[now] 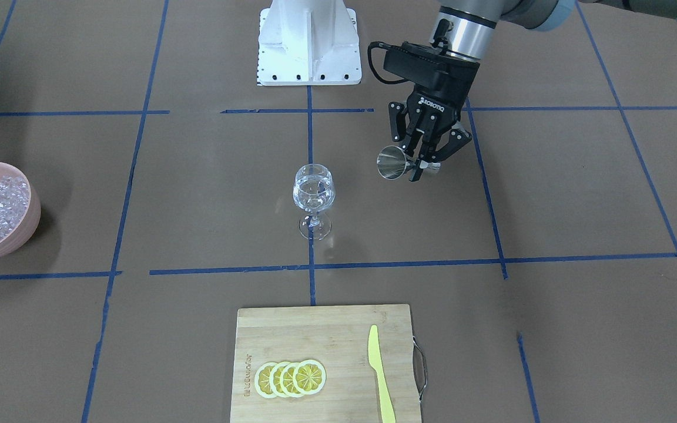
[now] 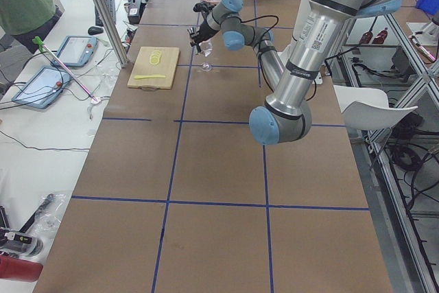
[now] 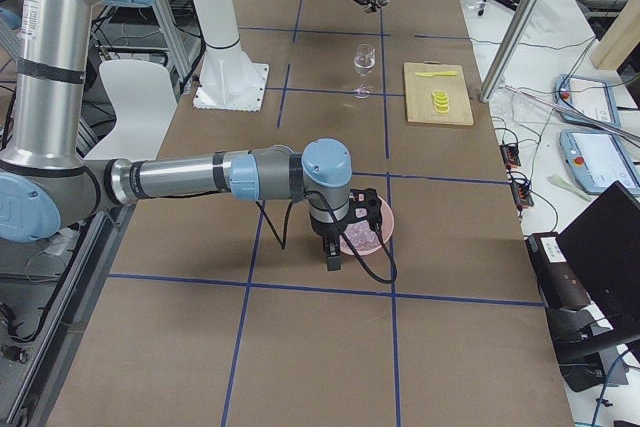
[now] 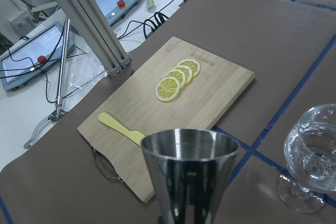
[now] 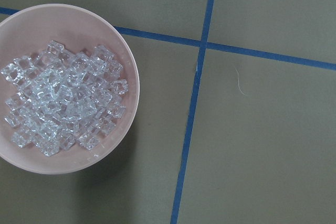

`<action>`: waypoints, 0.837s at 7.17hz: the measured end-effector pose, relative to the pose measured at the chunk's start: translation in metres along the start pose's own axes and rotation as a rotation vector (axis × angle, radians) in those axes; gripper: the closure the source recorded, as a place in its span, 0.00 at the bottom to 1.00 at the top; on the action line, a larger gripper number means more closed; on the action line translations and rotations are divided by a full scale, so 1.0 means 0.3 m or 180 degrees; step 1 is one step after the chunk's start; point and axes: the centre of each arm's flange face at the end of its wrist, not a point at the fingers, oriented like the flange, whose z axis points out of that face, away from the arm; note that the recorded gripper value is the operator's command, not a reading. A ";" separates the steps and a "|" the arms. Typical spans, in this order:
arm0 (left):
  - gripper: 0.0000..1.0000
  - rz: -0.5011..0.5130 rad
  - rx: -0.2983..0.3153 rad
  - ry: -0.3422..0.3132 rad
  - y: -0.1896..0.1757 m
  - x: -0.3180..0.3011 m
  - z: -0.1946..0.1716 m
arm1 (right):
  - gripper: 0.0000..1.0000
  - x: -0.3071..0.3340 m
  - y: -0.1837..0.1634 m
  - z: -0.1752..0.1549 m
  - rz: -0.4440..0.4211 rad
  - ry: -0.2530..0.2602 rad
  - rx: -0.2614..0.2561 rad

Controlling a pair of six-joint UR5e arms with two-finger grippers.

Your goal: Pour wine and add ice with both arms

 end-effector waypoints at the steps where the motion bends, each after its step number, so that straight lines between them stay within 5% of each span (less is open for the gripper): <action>1: 1.00 -0.0087 0.0172 0.0019 0.141 -0.068 -0.015 | 0.00 -0.001 -0.001 -0.001 0.0001 -0.0001 0.0001; 4: 1.00 -0.1042 0.0714 0.0102 0.634 -0.265 -0.116 | 0.00 -0.002 -0.001 -0.002 -0.0007 -0.0003 0.0006; 6: 1.00 -0.1726 0.1085 -0.0299 0.825 -0.358 -0.125 | 0.00 -0.006 -0.002 -0.007 -0.0016 -0.0002 0.0014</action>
